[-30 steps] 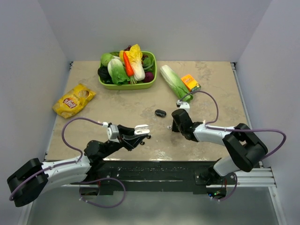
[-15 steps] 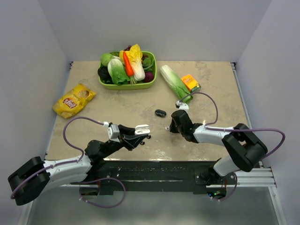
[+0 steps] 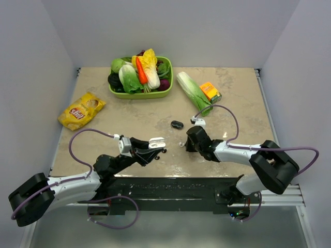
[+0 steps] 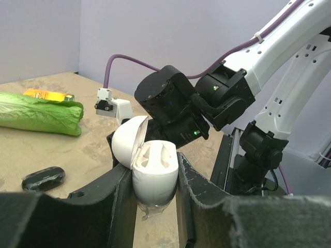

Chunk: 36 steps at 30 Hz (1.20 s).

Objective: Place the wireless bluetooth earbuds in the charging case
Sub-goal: Adjust the earbud at the center of the board, then pick up the earbud from the center of the board.

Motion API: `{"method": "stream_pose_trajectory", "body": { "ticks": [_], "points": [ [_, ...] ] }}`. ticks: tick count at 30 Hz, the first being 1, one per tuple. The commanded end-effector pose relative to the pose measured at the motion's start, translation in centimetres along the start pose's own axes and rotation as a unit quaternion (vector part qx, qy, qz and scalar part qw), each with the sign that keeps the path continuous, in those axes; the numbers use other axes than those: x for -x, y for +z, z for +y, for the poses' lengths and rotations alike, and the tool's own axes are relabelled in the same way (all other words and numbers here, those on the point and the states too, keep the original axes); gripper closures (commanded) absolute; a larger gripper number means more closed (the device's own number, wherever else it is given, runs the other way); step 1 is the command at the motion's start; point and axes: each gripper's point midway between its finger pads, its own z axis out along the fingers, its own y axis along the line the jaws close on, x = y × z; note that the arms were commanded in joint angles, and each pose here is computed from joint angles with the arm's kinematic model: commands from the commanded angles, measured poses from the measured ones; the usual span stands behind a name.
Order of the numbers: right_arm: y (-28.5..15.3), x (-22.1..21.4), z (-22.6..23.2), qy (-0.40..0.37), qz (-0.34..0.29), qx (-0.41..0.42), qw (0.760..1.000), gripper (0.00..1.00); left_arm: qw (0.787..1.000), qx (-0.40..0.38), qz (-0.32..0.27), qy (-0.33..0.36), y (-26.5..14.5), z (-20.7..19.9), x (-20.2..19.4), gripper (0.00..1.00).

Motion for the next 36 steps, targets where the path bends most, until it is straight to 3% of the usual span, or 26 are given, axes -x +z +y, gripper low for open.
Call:
{"method": "stream_pose_trajectory", "body": {
  "ticks": [1,6,16,17,21,24,27,36],
  "points": [
    [-0.5,-1.0,0.5,-0.011,0.02,0.008,1.0,1.0,0.999,0.018,0.05,-0.012,-5.0,0.7,-5.1,1.0],
    [-0.9,-1.6,2.0,-0.034,0.028,0.042,0.998,1.0,0.999,0.016,0.049,-0.013,-4.9,0.6,-5.0,1.0],
    [-3.1,0.3,2.2,-0.061,-0.005,0.047,0.997,0.85,0.999,0.015,0.05,-0.011,-4.9,0.5,-5.0,1.0],
    [-4.0,1.0,2.5,-0.073,-0.015,0.055,0.996,0.82,0.999,0.017,0.051,-0.01,-4.9,0.6,-5.0,1.0],
    [-5.6,2.5,4.8,-0.119,-0.037,0.109,0.986,0.53,0.999,0.019,0.049,-0.007,-4.9,0.7,-4.9,1.0],
    [-4.8,1.8,6.0,-0.164,-0.01,0.13,0.978,0.45,0.999,0.02,0.047,-0.007,-4.9,0.7,-4.8,1.0],
    [-3.5,1.2,6.6,-0.186,0.016,0.13,0.974,0.45,0.999,0.02,0.046,-0.008,-4.9,0.7,-4.8,1.0],
    [-2.1,1.4,7.5,-0.19,0.016,0.134,0.972,0.46,0.998,0.026,0.05,-0.007,-5.2,0.9,-5.1,1.0]
  ]
}}
